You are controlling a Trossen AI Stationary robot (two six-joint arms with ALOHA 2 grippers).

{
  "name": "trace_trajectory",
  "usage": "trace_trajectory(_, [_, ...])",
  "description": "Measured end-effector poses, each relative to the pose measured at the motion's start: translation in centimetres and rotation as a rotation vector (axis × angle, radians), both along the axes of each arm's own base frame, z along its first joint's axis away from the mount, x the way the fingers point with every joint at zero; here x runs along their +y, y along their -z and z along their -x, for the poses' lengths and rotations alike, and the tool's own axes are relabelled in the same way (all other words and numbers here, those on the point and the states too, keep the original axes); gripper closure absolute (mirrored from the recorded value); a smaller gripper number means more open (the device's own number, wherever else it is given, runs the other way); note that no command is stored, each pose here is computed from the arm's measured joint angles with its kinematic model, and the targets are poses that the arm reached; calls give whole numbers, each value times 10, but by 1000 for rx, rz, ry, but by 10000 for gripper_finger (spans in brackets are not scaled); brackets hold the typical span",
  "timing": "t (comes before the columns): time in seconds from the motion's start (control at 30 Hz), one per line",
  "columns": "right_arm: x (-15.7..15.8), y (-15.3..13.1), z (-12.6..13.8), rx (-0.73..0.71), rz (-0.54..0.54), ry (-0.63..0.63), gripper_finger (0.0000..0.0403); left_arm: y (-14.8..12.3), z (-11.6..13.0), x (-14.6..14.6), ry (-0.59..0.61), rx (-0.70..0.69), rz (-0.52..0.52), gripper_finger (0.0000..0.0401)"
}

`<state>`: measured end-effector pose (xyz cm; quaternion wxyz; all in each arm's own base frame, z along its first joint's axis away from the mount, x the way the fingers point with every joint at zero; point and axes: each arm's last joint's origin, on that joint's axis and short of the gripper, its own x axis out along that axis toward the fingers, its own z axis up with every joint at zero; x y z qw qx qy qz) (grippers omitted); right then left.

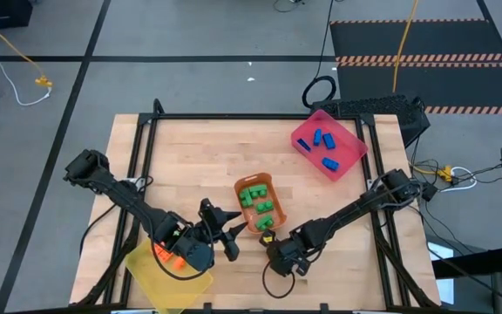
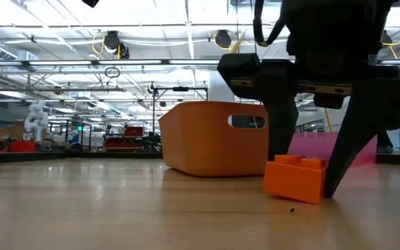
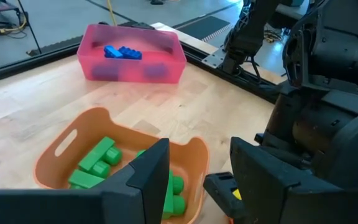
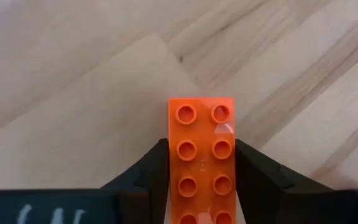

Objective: Sort & place blocks by color
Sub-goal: Put the orange game piece into the yellow bin

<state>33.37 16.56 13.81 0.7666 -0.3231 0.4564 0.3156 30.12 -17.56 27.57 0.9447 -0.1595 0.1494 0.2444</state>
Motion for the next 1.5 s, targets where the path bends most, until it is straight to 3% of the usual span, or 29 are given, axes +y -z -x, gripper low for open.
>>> trace_trajectory(0.17, [-1, -20, 8, -57, 61, 29, 271, -2, -1, -1, 18, 2, -47, 231])
trace_trajectory(0.3, [-3, -60, 17, -221, 145, 73, 271, -13, -3, -6, 3, -55, -167, 231])
trace_trajectory(0.47, [-9, -115, 37, -425, 185, 139, 271, -20, -7, -6, -1, -107, -169, 231])
trace_trajectory(0.57, [-15, -146, 51, -557, 214, 220, 271, -21, -8, -5, 15, -116, -151, 231])
trace_trajectory(0.73, [-33, -179, 68, -720, 290, 464, 271, -21, -13, 1, 23, -119, -125, 231])
trace_trajectory(0.87, [-41, -179, 68, -752, 368, 543, 271, -25, -19, 9, -18, -174, -74, 231])
trace_trajectory(1.07, [-55, -157, 64, -730, 593, 615, 271, -27, -27, 25, -66, -187, -71, 230])
trace_trajectory(1.27, [-62, -147, 59, -755, 617, 634, 271, -26, -39, 45, -15, -168, -36, 221])
trace_trajectory(1.5, [-61, -144, 56, -811, 637, 593, 271, -18, -52, 67, 0, -112, -69, 147])
